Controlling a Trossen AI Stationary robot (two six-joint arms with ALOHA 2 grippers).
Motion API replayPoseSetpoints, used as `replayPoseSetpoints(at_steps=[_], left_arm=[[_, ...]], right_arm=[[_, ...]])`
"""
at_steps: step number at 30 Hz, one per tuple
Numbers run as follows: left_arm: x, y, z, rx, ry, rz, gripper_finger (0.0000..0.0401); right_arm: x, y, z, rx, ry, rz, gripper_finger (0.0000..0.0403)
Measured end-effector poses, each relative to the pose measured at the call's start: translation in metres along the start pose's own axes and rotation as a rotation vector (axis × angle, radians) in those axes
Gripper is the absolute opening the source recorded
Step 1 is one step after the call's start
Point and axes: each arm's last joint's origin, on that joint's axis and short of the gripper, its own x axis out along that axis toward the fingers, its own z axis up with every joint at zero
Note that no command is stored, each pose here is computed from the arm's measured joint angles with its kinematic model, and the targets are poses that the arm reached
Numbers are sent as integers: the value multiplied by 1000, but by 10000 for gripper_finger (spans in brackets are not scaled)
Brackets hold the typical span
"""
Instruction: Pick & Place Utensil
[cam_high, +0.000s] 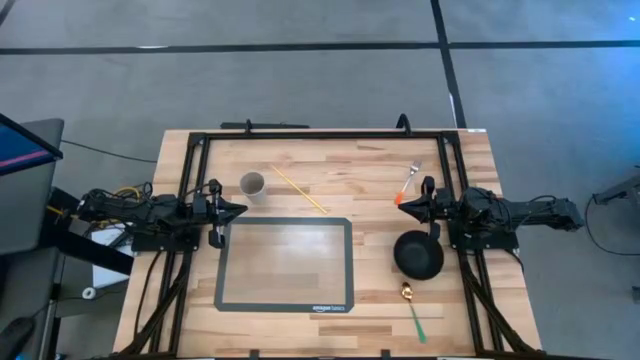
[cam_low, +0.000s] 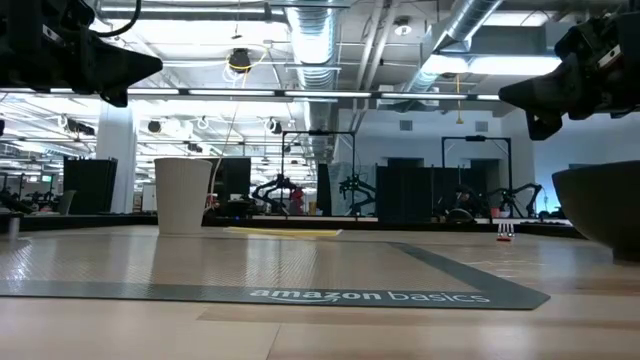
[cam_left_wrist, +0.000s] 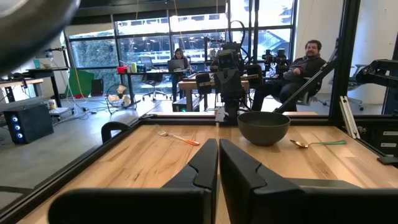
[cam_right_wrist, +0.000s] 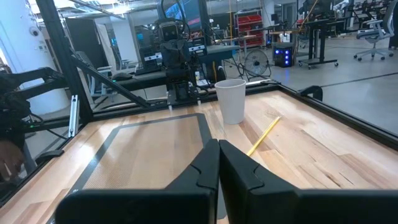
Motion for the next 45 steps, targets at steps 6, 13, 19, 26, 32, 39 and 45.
replayPoseSetpoints(at_steps=[6, 13, 19, 26, 32, 39, 45], left_arm=[[0, 0, 0, 0, 0, 0, 17], [0, 0, 0, 0, 0, 0, 17], [0, 0, 0, 0, 0, 0, 17], [0, 0, 0, 0, 0, 0, 17], [0, 0, 0, 0, 0, 0, 17], [0, 0, 0, 0, 0, 0, 17], [0, 0, 0, -63, 0, -1, 17]], right_arm=[[0, 0, 0, 0, 0, 0, 1], [0, 0, 0, 0, 0, 0, 1], [0, 0, 0, 0, 0, 0, 1], [0, 0, 0, 0, 0, 1, 1], [0, 0, 0, 0, 0, 0, 1], [0, 0, 0, 0, 0, 0, 1], [0, 0, 0, -41, -3, -3, 1]])
